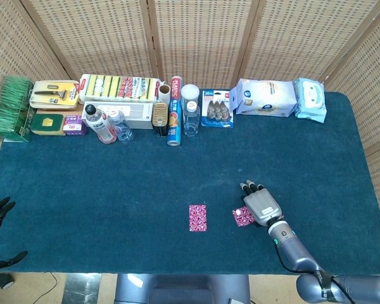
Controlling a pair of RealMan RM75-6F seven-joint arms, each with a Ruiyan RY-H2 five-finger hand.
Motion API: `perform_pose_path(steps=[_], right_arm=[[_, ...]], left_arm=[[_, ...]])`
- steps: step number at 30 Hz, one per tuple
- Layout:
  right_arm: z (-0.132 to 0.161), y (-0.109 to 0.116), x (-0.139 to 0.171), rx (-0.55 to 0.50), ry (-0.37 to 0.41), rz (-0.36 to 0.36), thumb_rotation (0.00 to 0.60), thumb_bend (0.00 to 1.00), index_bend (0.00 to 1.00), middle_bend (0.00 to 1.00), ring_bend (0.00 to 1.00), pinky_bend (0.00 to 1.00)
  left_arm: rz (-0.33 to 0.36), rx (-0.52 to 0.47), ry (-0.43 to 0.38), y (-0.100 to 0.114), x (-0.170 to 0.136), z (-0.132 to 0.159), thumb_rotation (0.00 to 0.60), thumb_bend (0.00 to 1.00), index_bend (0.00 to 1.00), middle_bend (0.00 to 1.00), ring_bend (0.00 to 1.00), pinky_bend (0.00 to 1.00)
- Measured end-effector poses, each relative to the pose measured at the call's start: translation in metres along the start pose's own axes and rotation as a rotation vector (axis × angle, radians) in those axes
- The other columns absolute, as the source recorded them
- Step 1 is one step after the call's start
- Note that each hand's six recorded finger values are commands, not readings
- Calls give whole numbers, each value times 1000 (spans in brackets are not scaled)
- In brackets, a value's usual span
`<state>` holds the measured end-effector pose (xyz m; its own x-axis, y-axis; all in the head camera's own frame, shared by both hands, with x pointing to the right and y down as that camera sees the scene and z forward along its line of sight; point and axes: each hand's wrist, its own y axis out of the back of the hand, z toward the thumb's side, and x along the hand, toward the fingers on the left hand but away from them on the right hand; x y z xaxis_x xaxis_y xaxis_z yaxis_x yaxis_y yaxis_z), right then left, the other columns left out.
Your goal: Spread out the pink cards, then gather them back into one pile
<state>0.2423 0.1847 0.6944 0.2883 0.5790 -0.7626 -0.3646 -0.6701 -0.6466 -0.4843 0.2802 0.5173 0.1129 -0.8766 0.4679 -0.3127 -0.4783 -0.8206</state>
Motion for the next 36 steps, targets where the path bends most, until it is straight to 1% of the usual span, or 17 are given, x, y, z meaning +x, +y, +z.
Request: perform_pose_path(steps=[7,20,26,36], right_arm=[[0,-2,0,-2,-1,10,600,271,349,78,57,228],[0,2,6,-2,4,10,600,271,347,76,55,227],[5,0,5,0,14,13,600,270,342,75,55,227],[10,4,6,-4,17,6,600,270,325,73,54,227]], left_arm=[[0,-1,0,0,0,0,600,73,0,0,0,0],[0,0,-2,0,0,0,600,72,0,0,0,0],[3,-3,-2,0,-1,0,600,72,0,0,0,0],[3,-5,-2,1,-1,0,600,73,0,0,0,0]])
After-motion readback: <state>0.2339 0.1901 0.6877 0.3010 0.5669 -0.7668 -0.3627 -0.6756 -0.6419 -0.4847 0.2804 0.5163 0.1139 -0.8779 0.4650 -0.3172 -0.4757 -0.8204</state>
